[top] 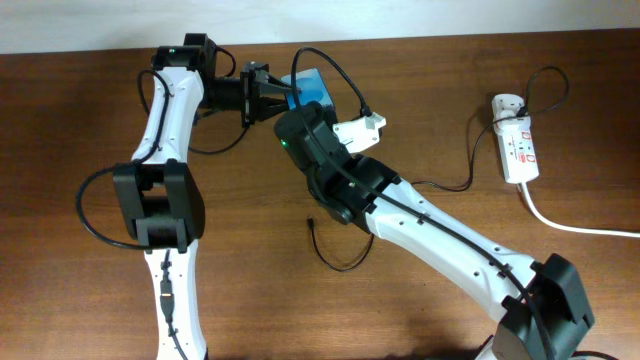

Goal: Plug charger to phone and switch on socket

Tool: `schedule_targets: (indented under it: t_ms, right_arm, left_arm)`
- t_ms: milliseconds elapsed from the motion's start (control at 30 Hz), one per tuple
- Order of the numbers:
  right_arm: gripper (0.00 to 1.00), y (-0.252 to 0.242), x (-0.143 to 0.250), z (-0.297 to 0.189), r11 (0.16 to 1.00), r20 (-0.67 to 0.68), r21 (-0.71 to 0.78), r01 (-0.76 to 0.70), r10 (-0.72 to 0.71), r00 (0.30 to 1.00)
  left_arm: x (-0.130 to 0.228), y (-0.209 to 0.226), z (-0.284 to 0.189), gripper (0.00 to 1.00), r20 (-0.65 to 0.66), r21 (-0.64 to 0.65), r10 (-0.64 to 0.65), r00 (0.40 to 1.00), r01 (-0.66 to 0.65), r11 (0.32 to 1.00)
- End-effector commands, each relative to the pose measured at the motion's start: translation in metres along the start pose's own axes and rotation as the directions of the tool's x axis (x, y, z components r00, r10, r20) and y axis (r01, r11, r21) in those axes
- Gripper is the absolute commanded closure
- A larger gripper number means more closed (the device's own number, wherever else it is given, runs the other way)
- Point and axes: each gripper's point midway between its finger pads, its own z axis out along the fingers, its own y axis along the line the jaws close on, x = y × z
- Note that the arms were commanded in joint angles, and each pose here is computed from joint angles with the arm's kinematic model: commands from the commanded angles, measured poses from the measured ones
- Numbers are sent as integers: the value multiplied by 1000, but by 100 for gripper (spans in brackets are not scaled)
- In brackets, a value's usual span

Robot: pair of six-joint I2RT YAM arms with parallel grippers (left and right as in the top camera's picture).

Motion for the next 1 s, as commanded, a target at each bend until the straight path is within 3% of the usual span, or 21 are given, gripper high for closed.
schedule_targets:
  t_ms: [0,300,367,400,433,500,567,600,733,800,833,900,967]
  right_arm:
    - [96,7,10,-1,1000,-35,-18,-16,15,999]
    - [96,7,16,4,999,-55,-24,-23,21,998]
    - [91,7,17,4,999,-55,-24,-22,21,998]
    - [80,7,17,4,999,-55,-24,-22,21,998]
    - [60,7,16,4,1000,-54,-24,-16,15,998]
    - [30,6,17,4,1000,-56,-24,-12,11,998]
    - [9,7,17,4,997,-56,-28,68,-69,996]
    - [2,8,17,3,992,-55,-34,125,-127,990]
    - [2,30,9,-17,927,-35,-98,361,-366,930]
    - [2,56,2,-47,812,-22,-179,555,-568,823]
    - [2,63,-3,-61,724,-14,-207,658,-675,738]
    - [2,55,-11,-85,539,-58,-231,810,-838,542]
    - [2,17,-20,-109,325,-178,-240,915,-941,288]
  left_arm:
    - [1,-4,1,75,-2,3,1,1000,-1,1000]
    - [1,-4,1,82,-2,3,-3,1000,3,1000]
    - [1,-4,1,86,-2,3,-2,1000,2,1000]
    - [1,-4,1,87,-2,3,-3,1000,3,1000]
    - [1,-4,1,88,-2,3,-3,1000,3,1000]
    - [1,-4,1,99,-2,3,-2,1000,2,1000]
    - [1,-4,1,100,-2,3,-2,1000,2,1000]
    - [1,-4,1,100,-1,2,-2,1000,2,1000]
    - [-12,12,-1,100,64,-98,58,996,-51,994]
    - [-21,17,-2,100,80,-154,208,975,-194,969]
    - [-25,20,-4,100,82,-179,280,956,-263,948]
    - [-32,25,-9,100,64,-237,461,885,-435,868]
    - [-37,29,-17,100,44,-276,579,814,-547,790]
